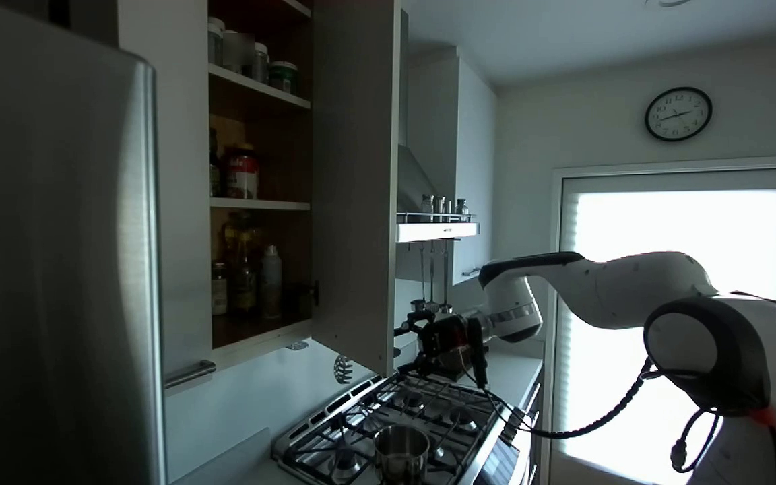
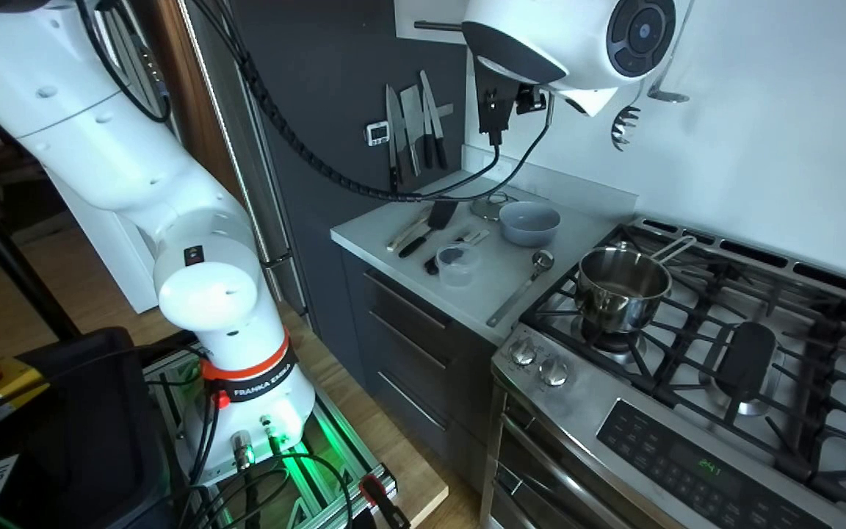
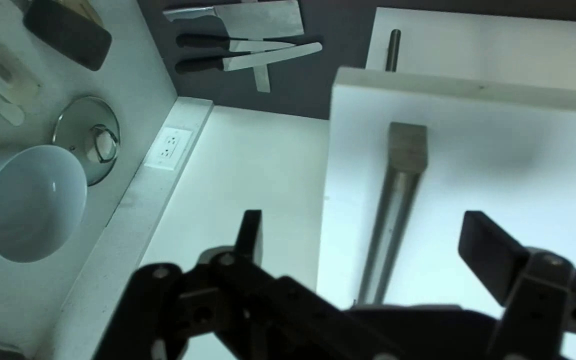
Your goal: Remove the clear bowl from the upper cabinet and put it on the counter then close the cabinet door
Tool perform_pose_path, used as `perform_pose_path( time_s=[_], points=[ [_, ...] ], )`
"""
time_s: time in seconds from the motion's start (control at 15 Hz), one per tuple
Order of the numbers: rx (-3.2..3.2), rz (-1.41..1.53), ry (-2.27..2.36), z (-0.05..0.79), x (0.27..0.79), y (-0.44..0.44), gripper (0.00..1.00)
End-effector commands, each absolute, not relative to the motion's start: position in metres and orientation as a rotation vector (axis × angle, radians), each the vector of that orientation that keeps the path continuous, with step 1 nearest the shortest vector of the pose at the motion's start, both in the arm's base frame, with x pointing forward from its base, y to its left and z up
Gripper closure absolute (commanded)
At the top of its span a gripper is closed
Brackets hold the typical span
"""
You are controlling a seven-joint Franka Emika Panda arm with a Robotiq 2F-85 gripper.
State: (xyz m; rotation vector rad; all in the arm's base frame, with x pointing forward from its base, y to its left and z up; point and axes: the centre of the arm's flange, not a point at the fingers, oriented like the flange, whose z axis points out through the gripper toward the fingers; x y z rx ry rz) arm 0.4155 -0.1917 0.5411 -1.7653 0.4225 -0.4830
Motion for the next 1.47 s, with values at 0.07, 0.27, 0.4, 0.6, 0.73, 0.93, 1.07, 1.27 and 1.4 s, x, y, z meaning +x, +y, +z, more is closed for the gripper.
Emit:
perform_pose_path(
  time_s=[0.07,0.27,0.4,0.6,0.73,0.93,1.07,1.27,1.4],
  points=[
    [-1.691,-0.447,0.467,0.551,0.420,-0.167,0.00],
    [-1.688,-0.435,0.466,0.552,0.427,-0.148,0.00],
    [-1.687,-0.419,0.460,0.551,0.429,-0.136,0.00],
    [-1.708,-0.395,0.455,0.546,0.435,-0.120,0.00],
    [-1.710,-0.391,0.452,0.542,0.441,-0.107,0.00],
    [-1.675,-0.409,0.451,0.537,0.450,-0.087,0.00],
    [-1.654,-0.428,0.459,0.534,0.457,-0.073,0.00],
    [-1.621,-0.480,0.473,0.529,0.469,-0.049,0.00],
    [-1.613,-0.503,0.482,0.526,0.478,-0.031,0.00]
  ],
)
